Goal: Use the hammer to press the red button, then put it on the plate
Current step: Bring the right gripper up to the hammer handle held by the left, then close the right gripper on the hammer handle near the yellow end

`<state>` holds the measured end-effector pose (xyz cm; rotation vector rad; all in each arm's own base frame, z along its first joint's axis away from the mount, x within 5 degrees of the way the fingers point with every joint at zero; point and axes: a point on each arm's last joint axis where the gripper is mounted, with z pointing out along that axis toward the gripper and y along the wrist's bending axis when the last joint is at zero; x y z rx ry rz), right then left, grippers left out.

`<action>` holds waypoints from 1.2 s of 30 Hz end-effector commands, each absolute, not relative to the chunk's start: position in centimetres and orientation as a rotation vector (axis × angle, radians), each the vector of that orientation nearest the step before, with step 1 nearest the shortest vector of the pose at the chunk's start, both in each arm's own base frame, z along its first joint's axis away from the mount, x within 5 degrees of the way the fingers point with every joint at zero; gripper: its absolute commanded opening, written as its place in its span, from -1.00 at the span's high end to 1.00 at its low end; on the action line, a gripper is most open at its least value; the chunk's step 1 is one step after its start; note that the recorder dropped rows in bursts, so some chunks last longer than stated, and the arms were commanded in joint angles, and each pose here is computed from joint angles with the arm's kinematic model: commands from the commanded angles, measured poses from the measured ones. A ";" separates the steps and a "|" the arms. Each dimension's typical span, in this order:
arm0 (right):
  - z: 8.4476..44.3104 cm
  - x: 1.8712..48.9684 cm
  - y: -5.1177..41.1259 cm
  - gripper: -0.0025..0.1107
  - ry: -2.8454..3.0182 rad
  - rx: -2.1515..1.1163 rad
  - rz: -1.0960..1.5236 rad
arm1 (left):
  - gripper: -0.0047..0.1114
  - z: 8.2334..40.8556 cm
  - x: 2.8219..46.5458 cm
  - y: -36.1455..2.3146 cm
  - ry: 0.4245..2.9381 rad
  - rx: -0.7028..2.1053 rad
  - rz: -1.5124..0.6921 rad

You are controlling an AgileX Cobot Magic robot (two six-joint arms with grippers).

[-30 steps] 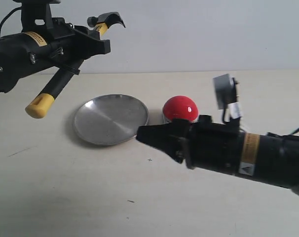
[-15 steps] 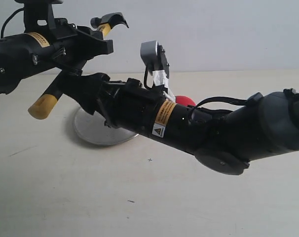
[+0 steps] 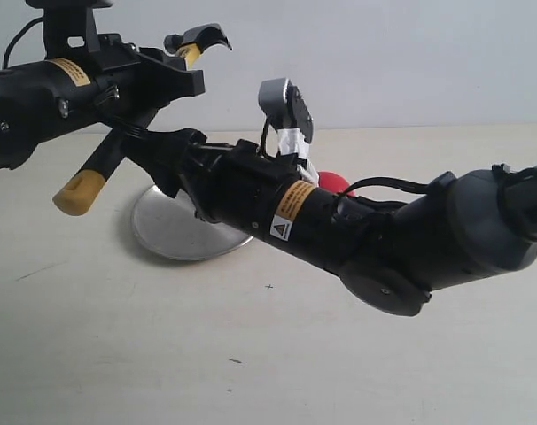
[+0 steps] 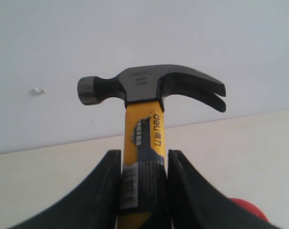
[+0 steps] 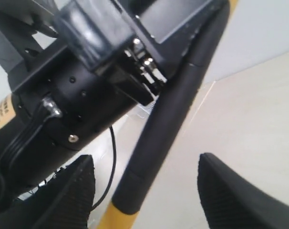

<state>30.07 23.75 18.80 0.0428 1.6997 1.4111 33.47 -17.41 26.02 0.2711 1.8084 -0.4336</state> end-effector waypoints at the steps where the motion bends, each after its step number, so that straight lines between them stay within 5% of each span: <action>1: 20.0 30.6 24.6 -0.12 1.660 -0.052 1.422 | 0.92 27.6 33.2 -17.6 1.716 0.260 -0.484; 18: 19.8 31.7 24.6 -0.12 1.749 0.034 1.343 | 0.92 27.7 33.1 -17.8 1.701 0.303 -0.480; 36: 19.8 32.3 25.2 -0.12 1.746 0.264 1.571 | 0.92 28.0 33.0 -18.2 1.664 0.335 -0.525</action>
